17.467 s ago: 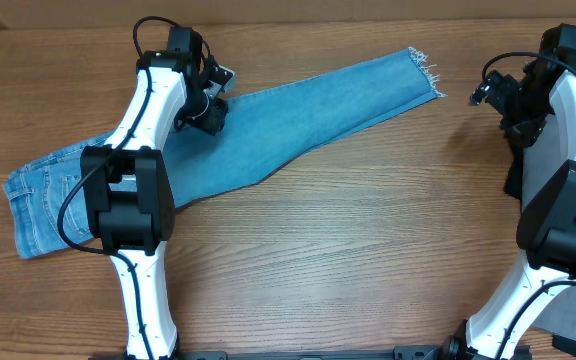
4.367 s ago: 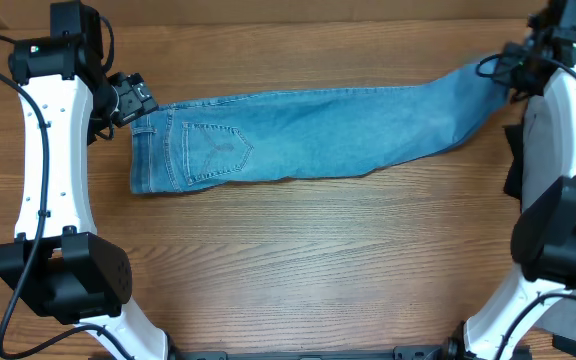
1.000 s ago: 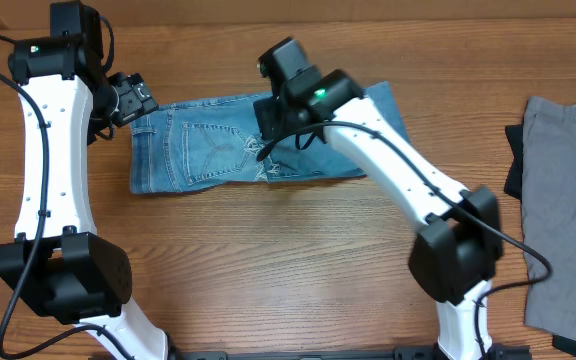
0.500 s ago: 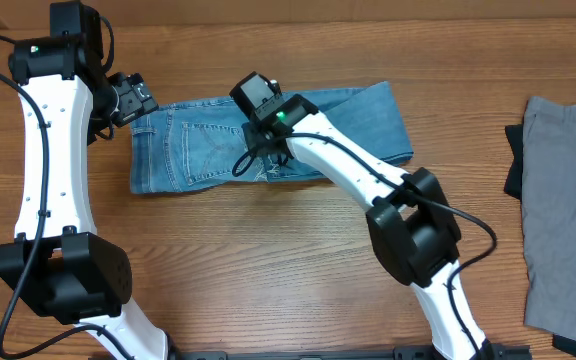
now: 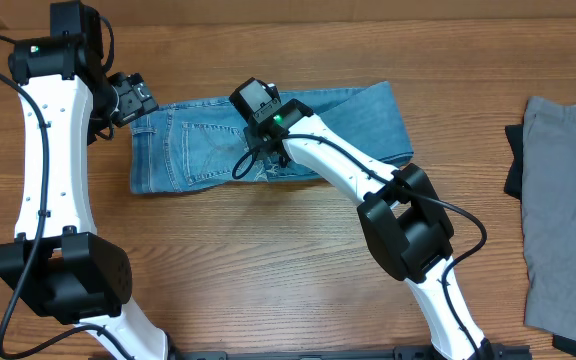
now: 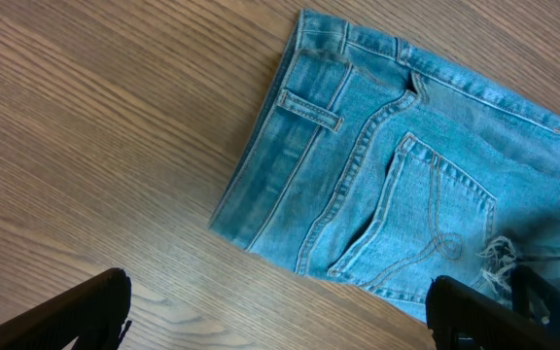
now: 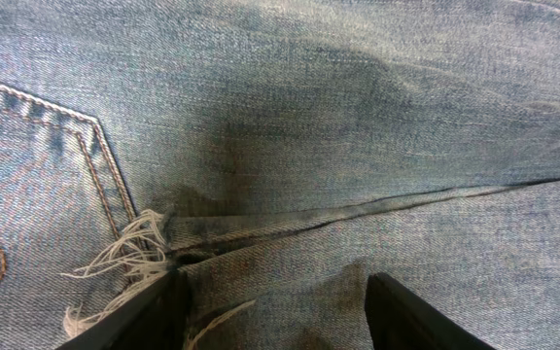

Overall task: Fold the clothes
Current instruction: 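Lower the hem onto the back pocket area and release the right gripper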

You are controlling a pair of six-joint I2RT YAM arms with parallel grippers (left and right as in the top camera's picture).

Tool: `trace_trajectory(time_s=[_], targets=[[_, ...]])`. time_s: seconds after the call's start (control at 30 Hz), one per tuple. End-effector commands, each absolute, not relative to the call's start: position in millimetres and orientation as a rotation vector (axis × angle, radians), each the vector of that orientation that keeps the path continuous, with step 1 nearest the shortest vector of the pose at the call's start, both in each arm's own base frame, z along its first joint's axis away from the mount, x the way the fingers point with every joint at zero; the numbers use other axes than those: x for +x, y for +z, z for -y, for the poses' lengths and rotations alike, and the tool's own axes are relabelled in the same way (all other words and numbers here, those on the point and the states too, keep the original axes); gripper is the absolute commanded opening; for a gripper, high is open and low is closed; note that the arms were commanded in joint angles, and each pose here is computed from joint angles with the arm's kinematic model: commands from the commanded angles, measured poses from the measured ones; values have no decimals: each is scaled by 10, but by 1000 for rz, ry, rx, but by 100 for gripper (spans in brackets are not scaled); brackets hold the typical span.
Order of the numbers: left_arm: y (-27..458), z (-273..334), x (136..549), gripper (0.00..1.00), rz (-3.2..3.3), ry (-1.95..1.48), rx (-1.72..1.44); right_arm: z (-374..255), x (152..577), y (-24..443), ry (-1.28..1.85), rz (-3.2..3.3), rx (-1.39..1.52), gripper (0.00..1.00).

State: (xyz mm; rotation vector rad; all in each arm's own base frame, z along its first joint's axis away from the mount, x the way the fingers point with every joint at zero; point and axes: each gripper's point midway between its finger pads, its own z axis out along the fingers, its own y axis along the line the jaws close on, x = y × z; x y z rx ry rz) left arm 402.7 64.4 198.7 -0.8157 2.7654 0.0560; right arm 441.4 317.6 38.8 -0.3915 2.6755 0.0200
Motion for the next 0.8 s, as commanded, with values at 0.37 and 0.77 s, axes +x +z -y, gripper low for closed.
trace_trajectory(time_s=[0.37, 0.77], targets=[[1979, -664, 4032, 100, -2767, 57, -817, -3339, 4339, 783, 123, -2698, -362, 62], [1979, -667, 4031, 100, -2766, 57, -818, -3364, 4216, 328, 155, -2726, -386, 60]])
